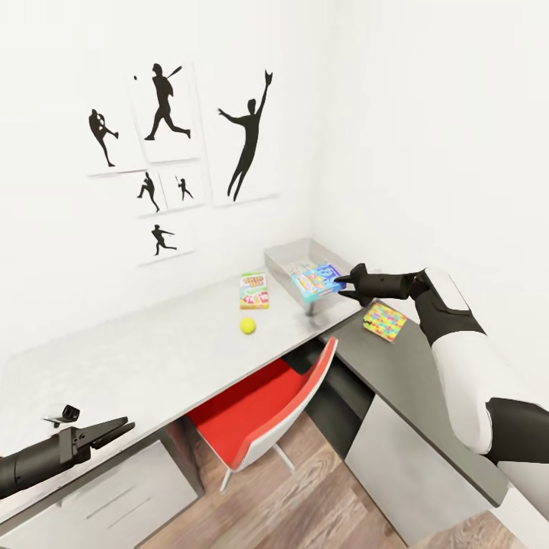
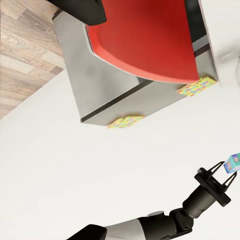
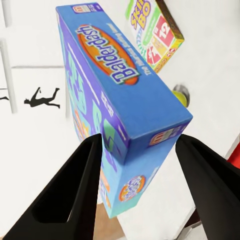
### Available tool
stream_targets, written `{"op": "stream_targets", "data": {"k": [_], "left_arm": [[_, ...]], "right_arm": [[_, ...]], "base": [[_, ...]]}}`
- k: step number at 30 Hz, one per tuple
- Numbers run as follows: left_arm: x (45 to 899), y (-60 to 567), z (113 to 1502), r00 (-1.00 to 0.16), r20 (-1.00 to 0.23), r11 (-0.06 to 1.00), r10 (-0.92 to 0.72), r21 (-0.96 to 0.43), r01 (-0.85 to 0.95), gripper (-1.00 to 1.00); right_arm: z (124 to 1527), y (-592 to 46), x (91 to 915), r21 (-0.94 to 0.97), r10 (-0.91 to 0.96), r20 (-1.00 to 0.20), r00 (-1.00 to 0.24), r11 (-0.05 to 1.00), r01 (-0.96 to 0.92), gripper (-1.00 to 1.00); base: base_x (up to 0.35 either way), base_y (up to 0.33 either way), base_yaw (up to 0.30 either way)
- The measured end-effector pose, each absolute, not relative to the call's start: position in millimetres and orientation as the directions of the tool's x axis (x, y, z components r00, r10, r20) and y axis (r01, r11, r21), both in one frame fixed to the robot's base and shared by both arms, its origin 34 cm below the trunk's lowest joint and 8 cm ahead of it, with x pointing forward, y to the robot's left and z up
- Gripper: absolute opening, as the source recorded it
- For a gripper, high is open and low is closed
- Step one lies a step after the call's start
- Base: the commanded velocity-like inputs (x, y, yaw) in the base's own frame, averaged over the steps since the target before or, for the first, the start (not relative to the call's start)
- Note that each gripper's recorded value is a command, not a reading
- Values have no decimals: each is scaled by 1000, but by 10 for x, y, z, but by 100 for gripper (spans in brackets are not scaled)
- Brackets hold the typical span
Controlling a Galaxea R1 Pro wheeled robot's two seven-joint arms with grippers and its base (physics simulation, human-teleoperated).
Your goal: Put all the toys in the child's room - the three board games (two on the bed and one on the table), the two jigsaw puzzles on the table, and the tennis ball on the table - inside the toy box on the table in the child's room.
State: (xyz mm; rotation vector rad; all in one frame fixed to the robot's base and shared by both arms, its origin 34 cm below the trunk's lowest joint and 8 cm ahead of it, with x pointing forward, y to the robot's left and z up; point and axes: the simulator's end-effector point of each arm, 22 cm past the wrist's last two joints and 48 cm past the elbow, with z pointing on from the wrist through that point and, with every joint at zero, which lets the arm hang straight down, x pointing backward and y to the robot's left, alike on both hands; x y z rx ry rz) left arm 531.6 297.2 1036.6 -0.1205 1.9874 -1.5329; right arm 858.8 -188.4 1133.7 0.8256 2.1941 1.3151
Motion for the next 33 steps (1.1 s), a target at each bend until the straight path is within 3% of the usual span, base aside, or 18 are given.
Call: {"op": "stream_targets", "data": {"k": [33], "left_arm": [[5317, 2970, 10363, -805, -413, 323, -426, -901, 291, 100]], "right_arm": [[11330, -1890, 8592, 891, 690, -76, -720, 371, 262, -100]], "base": [[100, 35, -21]]}}
